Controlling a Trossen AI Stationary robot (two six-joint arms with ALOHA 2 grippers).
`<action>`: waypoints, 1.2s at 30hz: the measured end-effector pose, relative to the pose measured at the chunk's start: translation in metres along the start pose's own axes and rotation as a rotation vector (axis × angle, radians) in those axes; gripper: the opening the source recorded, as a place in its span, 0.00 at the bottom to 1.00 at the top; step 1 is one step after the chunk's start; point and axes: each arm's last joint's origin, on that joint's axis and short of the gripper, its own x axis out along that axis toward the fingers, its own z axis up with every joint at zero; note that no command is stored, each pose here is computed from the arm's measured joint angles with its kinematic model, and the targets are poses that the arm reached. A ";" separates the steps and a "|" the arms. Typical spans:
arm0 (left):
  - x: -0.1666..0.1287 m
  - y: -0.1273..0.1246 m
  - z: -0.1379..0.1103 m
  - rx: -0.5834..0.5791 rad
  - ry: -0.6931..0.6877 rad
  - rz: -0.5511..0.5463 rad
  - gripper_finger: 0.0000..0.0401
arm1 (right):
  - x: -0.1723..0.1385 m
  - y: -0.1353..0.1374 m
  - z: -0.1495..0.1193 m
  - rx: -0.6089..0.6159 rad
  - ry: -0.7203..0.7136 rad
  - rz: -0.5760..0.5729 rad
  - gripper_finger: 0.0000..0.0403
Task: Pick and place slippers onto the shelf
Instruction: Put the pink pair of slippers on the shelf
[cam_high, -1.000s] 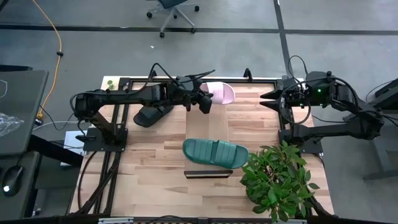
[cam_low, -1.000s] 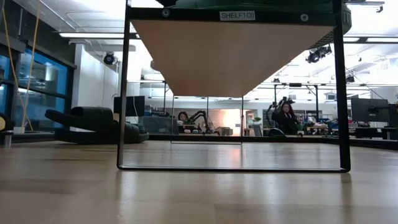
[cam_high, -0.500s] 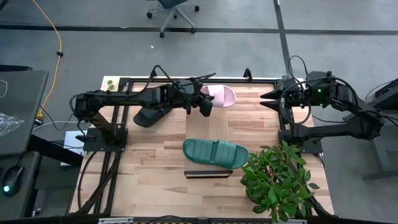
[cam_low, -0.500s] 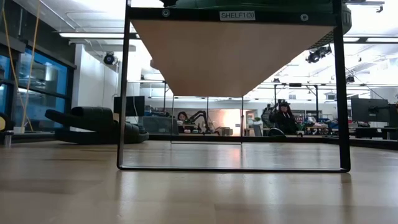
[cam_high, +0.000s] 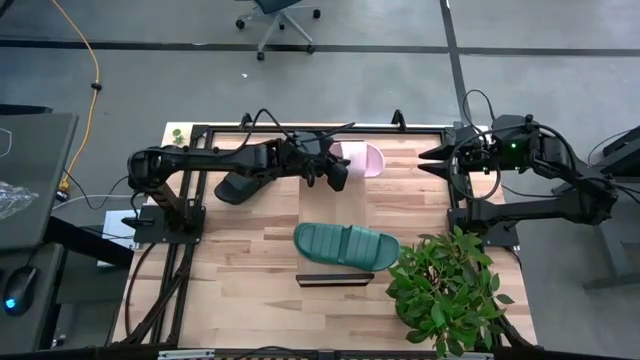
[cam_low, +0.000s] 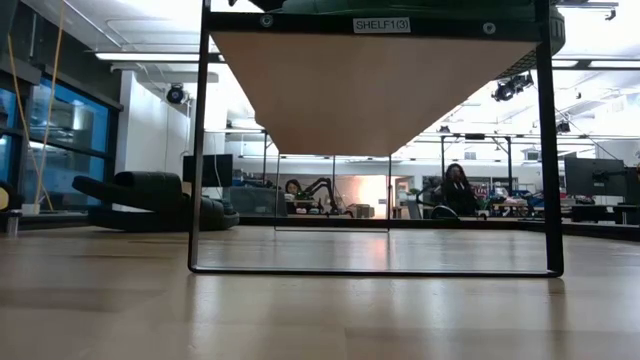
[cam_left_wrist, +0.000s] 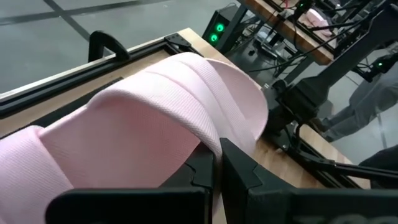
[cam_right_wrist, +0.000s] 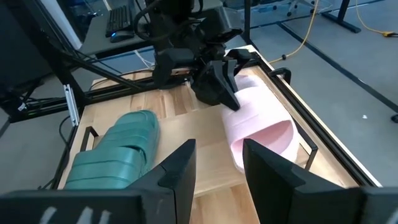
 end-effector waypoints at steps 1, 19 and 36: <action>0.000 0.000 0.000 0.000 0.000 0.000 0.00 | 0.000 0.000 0.000 -0.001 0.000 0.000 0.31; 0.005 0.010 0.000 0.004 0.018 0.041 0.00 | 0.000 0.000 0.000 -0.004 -0.001 0.000 0.31; 0.009 0.011 -0.002 0.003 0.037 0.029 0.01 | 0.000 0.000 -0.002 -0.010 0.022 -0.002 0.31</action>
